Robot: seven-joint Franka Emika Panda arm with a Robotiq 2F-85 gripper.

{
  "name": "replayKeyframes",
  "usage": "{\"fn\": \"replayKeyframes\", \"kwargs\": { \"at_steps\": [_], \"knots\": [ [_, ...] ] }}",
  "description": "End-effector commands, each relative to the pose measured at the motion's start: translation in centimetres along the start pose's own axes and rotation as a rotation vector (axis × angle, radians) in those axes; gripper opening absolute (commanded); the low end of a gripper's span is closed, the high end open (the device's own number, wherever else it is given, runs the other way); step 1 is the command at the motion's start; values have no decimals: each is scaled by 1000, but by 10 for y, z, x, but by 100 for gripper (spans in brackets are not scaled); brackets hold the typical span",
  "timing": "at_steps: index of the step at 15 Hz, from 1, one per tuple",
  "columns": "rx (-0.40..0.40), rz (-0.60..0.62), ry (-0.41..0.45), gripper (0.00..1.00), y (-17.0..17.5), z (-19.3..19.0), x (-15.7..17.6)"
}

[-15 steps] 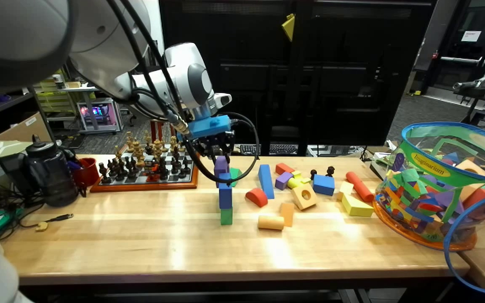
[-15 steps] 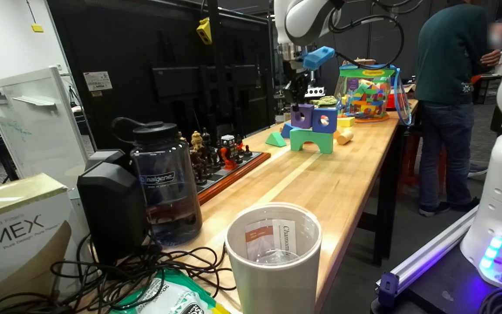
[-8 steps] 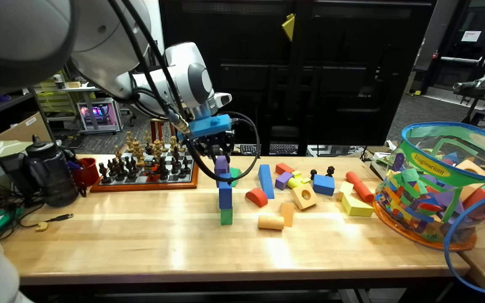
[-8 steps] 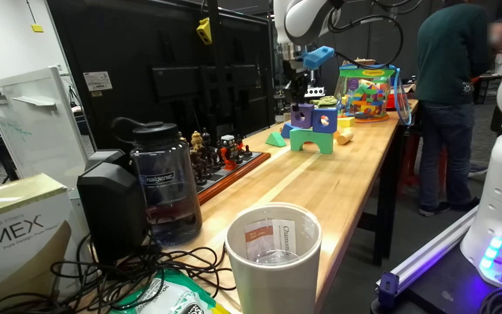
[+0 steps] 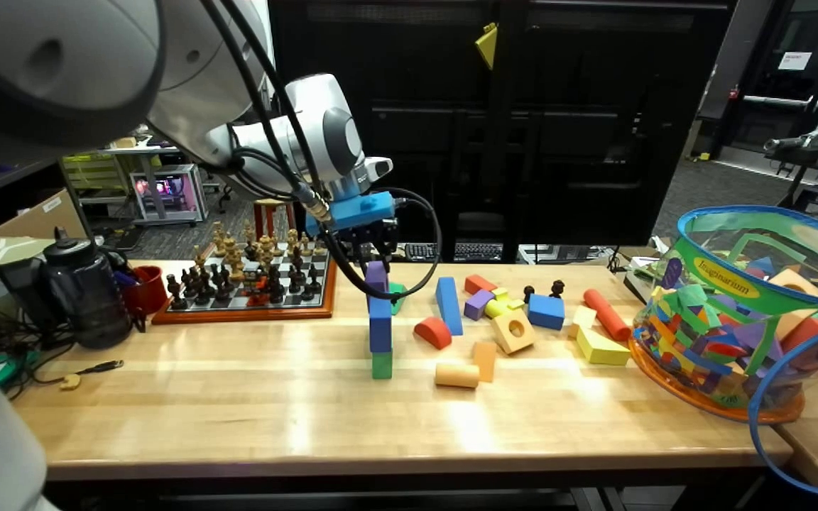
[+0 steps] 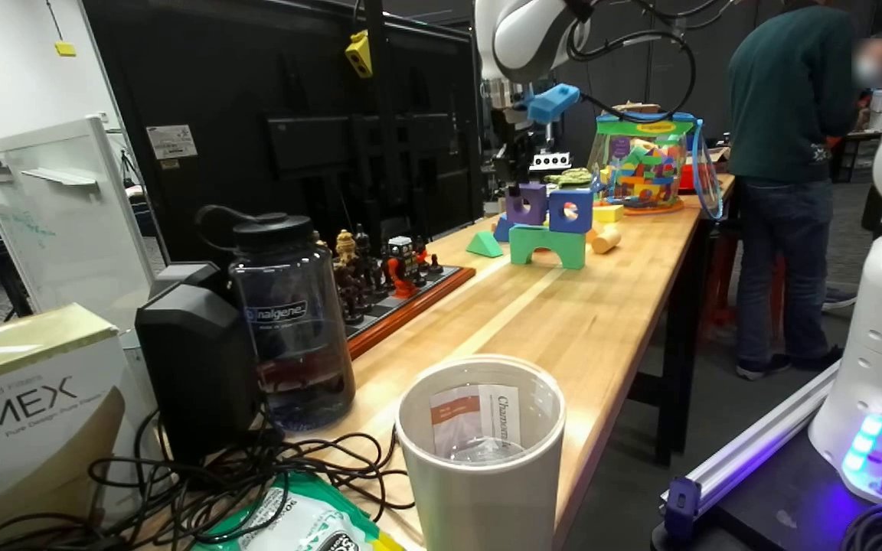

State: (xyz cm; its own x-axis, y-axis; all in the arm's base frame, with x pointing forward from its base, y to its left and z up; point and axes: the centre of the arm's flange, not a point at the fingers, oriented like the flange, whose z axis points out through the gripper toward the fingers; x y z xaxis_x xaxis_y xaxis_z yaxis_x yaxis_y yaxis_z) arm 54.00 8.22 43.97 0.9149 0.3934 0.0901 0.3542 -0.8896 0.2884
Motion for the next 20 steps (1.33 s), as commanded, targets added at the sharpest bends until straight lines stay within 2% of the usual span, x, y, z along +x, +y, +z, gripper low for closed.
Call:
{"fn": "replayKeyframes", "kwargs": {
  "at_steps": [1, 11, 12, 13, 14, 15, 18, 20],
  "knots": [
    [3, -27, -8, 16, 3, 0, 8],
    [15, -42, -18, 16, 5, 14, 11],
    [14, -39, -22, 38, 4, 14, 12],
    [17, -40, -23, 66, 5, 14, 12],
    [9, -28, -17, 41, 2, 15, 9],
    [9, -28, -18, 45, 2, 15, 9],
    [11, -29, -22, 64, 2, 18, 9],
    [12, -29, -23, 66, 2, 19, 10]
  ]
}}
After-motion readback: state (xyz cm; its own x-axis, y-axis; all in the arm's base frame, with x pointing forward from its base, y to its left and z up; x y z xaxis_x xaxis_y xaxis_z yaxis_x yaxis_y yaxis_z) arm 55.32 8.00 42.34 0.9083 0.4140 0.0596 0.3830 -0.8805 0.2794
